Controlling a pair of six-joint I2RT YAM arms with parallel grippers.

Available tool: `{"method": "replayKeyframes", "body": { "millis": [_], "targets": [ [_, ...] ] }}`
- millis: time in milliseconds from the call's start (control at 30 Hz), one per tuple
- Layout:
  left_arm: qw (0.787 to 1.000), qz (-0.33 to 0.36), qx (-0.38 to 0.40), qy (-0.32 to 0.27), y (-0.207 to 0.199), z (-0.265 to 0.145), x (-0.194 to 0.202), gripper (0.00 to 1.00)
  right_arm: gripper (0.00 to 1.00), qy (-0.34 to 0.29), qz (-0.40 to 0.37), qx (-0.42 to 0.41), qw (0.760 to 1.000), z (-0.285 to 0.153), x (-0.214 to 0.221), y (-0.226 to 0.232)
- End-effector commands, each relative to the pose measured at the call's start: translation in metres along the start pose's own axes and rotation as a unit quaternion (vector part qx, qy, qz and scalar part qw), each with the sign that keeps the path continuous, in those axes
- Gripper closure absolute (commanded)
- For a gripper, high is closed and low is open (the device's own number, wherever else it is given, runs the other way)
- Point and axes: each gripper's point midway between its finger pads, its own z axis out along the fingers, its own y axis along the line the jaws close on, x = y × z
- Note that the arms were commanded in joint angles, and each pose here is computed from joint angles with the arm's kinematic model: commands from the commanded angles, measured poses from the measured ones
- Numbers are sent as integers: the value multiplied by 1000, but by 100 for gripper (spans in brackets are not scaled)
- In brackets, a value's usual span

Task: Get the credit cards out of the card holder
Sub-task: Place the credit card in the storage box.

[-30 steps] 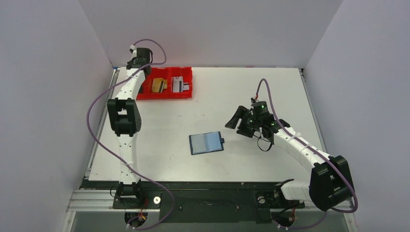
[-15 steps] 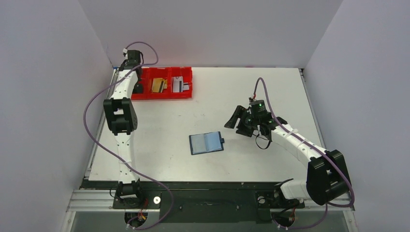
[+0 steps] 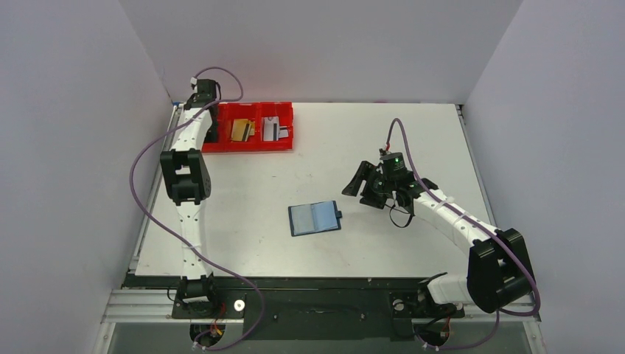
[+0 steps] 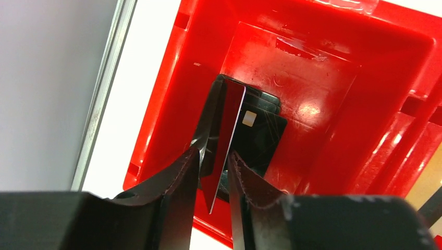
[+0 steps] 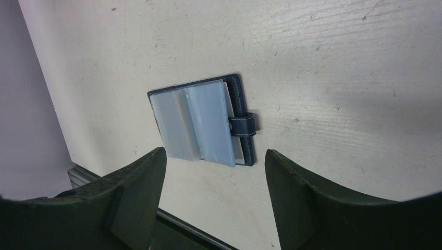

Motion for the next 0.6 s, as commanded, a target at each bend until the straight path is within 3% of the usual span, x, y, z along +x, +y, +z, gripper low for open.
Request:
{"method": "replayKeyframes", "body": {
  "millis": [0,233,567],
  "targets": [
    [998,-34,20,-45,6,-23,-40,73,35,-15,-9,-11,1000,-3,-12,10],
    [992,-61,66,-84,8,-69,-77,62,35,-19,-14,-17,1000,-6,-12,14],
    [978,-98,153,-103,0,-138,-100,60,35,-23,-33,-1,999,-7,-6,14]
  ]
}}
